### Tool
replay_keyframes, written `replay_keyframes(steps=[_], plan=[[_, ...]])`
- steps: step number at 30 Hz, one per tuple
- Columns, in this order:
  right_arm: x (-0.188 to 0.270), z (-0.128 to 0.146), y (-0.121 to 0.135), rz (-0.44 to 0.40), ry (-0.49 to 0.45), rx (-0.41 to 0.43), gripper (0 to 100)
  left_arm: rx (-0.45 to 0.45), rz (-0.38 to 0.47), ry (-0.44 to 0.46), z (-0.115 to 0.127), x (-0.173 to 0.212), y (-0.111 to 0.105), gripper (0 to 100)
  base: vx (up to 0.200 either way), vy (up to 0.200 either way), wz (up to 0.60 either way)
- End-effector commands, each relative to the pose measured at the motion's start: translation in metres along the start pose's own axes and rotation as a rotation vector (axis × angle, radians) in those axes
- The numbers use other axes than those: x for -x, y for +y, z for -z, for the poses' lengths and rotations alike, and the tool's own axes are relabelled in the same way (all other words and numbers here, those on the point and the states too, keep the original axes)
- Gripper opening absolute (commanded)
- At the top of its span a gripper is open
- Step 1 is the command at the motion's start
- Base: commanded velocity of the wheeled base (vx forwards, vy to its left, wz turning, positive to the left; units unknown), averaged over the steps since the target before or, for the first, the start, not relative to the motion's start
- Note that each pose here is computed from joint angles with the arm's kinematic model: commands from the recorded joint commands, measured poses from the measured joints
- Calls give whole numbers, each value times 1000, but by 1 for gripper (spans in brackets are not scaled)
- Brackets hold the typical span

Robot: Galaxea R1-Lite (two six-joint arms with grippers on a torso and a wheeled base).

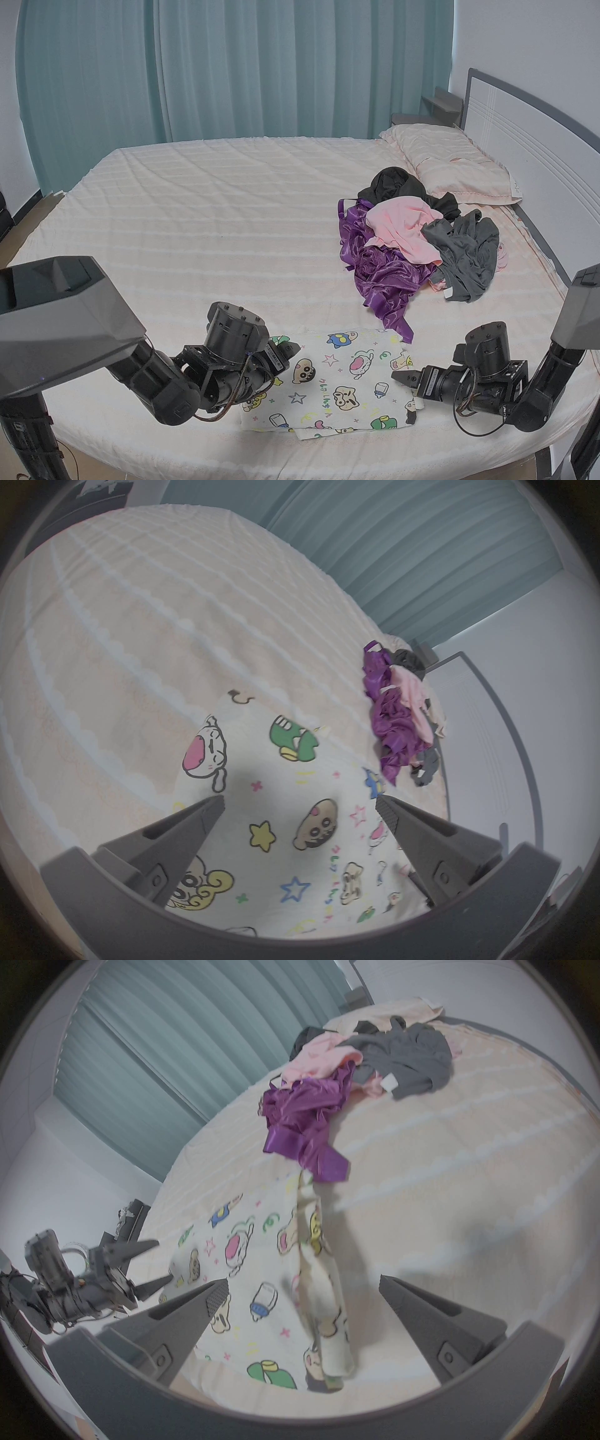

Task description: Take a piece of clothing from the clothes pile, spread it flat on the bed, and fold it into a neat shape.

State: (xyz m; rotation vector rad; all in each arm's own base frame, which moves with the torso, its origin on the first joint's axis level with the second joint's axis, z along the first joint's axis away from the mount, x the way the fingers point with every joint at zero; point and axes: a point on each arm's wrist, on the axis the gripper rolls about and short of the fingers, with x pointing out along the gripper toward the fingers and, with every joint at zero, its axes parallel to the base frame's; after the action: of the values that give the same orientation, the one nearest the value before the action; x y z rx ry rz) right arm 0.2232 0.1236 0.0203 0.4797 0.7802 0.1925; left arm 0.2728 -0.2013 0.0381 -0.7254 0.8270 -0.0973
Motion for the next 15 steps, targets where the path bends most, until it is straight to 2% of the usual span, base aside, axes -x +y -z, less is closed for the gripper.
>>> replay_keyframes(steps=[1,9,15], plan=[[3,-20,1,-19,-81,3,100,-16,-69,12,11,-17,13,100,0,0,0],[-17,-43,10,-38,-134,-10,100,-28,-68,14,16,-19,11,100,0,0,0],[-43,-56,20,-25,-117,-11,100,-8,25,-50,-4,11,-9,100,0,0,0]])
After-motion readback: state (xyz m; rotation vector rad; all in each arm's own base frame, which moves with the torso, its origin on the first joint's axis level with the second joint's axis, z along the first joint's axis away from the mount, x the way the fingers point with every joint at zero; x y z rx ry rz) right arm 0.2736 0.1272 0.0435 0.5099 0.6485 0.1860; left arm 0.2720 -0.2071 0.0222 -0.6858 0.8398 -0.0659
